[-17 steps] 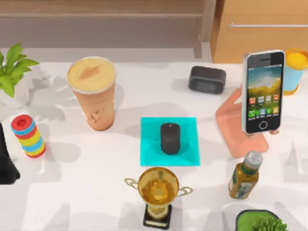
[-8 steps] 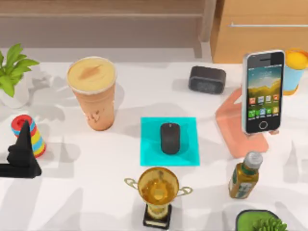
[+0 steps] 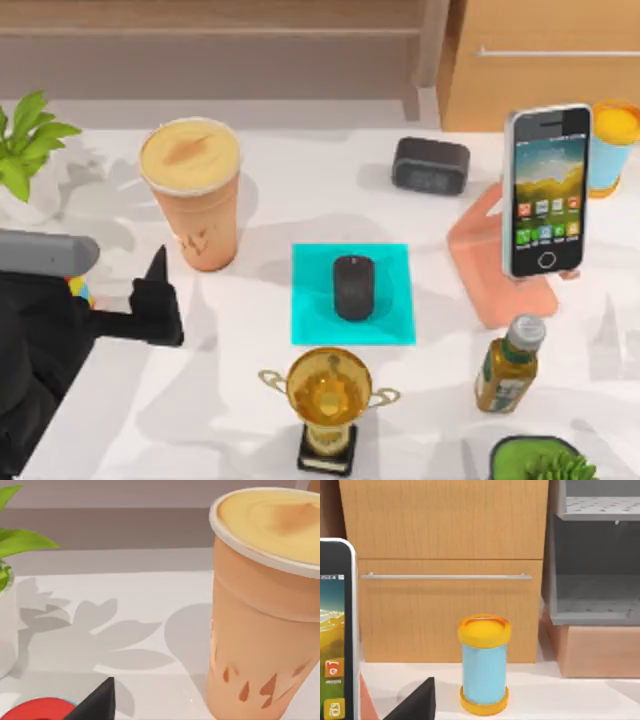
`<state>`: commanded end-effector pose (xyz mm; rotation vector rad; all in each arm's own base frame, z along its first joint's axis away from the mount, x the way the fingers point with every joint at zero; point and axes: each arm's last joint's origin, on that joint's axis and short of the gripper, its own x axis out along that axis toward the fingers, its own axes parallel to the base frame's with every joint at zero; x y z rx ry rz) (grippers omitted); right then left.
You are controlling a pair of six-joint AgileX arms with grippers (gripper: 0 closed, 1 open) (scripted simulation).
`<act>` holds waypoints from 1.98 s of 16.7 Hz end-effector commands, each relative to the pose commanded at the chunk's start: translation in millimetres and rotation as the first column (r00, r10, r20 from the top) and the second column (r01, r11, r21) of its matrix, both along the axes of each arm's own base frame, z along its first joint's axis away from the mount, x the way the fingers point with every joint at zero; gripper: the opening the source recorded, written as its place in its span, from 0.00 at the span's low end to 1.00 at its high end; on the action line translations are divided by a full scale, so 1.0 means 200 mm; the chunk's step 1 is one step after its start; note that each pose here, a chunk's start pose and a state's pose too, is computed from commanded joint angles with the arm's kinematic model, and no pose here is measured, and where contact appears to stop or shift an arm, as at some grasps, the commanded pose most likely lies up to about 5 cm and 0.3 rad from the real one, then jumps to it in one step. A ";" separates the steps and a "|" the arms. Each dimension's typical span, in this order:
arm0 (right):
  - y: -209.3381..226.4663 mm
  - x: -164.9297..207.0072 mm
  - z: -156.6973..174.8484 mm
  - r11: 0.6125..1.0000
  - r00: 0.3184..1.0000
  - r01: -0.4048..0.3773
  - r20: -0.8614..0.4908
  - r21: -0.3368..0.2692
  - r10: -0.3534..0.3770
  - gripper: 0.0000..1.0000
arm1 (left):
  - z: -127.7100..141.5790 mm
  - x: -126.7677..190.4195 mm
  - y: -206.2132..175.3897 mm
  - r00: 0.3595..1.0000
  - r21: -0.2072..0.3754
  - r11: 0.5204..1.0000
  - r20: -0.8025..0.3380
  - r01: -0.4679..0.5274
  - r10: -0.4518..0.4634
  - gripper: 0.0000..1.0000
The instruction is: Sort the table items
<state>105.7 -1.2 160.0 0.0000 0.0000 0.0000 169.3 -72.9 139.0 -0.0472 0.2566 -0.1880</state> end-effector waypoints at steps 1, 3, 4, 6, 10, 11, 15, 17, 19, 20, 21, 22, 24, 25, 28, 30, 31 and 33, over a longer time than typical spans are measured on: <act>0.00 0.00 0.00 1.000 1.000 0.000 0.000 0.000 0.000 1.00 | -0.02 0.03 -0.04 1.000 0.008 1.000 -0.011 0.004 -0.004 1.00; 0.00 0.00 0.00 1.000 1.000 0.000 0.000 0.000 0.000 1.00 | -0.08 0.09 -0.13 1.000 0.027 1.000 -0.019 0.005 -0.004 1.00; 0.00 0.00 0.00 1.000 1.000 0.000 0.000 0.000 0.000 1.00 | -0.11 0.12 -0.17 1.000 0.036 0.999 -0.016 0.000 0.000 1.00; 0.00 0.00 0.00 1.000 1.000 0.000 0.000 0.000 0.000 1.00 | -0.17 0.18 -0.25 1.000 0.051 0.999 0.004 -0.019 0.019 1.00; 0.00 0.00 0.00 1.000 1.000 0.000 0.000 0.000 0.000 1.00 | -0.27 0.28 -0.36 0.992 0.052 0.994 0.087 -0.092 0.087 1.00; 0.00 0.00 0.00 1.000 1.000 0.000 0.000 0.000 0.000 1.00 | -0.28 0.30 -0.38 0.988 0.046 0.993 0.109 -0.112 0.106 1.00; 0.00 0.00 0.00 1.000 1.000 0.000 0.000 0.000 0.000 1.00 | -0.31 0.35 -0.41 0.975 0.030 0.986 0.159 -0.162 0.155 1.00; 0.00 0.00 0.00 1.000 1.000 0.000 0.000 0.000 0.000 1.00 | -0.31 0.35 -0.41 0.975 0.030 0.986 0.159 -0.162 0.155 1.00; 0.00 0.00 0.00 1.000 1.000 0.000 0.000 0.000 0.000 1.00 | -0.31 0.35 -0.41 0.975 0.030 0.986 0.159 -0.162 0.155 1.00; 0.00 0.00 0.00 1.000 1.000 0.000 0.000 0.000 0.000 1.00 | -0.31 0.35 -0.40 0.975 0.031 0.986 0.157 -0.164 0.157 1.00; 0.00 0.00 0.00 1.000 1.000 0.000 0.000 0.000 0.000 1.00 | -0.31 0.35 -0.40 0.975 0.031 0.986 0.158 -0.163 0.157 1.00; 0.00 0.00 0.00 1.000 1.000 0.000 0.000 0.000 0.000 1.00 | -0.31 0.37 -0.40 0.975 0.030 0.986 0.159 -0.163 0.156 1.00; 0.00 0.00 0.00 1.000 1.000 0.000 0.000 0.000 0.000 1.00 | -0.32 0.42 -0.41 0.975 0.030 0.986 0.159 -0.162 0.155 1.00; 0.00 0.00 0.00 1.000 1.000 0.000 0.000 0.000 0.000 1.00 | -0.32 0.45 -0.41 0.975 0.030 0.986 0.160 -0.162 0.155 1.00; 0.00 0.00 0.00 1.000 1.000 0.000 0.000 0.000 0.000 1.00 | -0.33 0.50 -0.41 0.975 0.030 0.986 0.159 -0.162 0.155 1.00; 0.00 0.00 0.00 1.000 1.000 0.000 0.000 0.000 0.000 1.00 | -0.33 0.50 -0.41 0.975 0.030 0.986 0.159 -0.162 0.155 1.00; 0.00 0.00 0.00 1.000 1.000 0.000 0.000 0.000 0.000 1.00 | -0.33 0.50 -0.41 0.975 0.030 0.986 0.159 -0.162 0.155 1.00; 0.00 0.00 0.00 1.000 1.000 0.000 0.000 0.000 0.000 1.00 | -0.33 0.50 -0.41 0.975 0.030 0.986 0.159 -0.162 0.155 0.85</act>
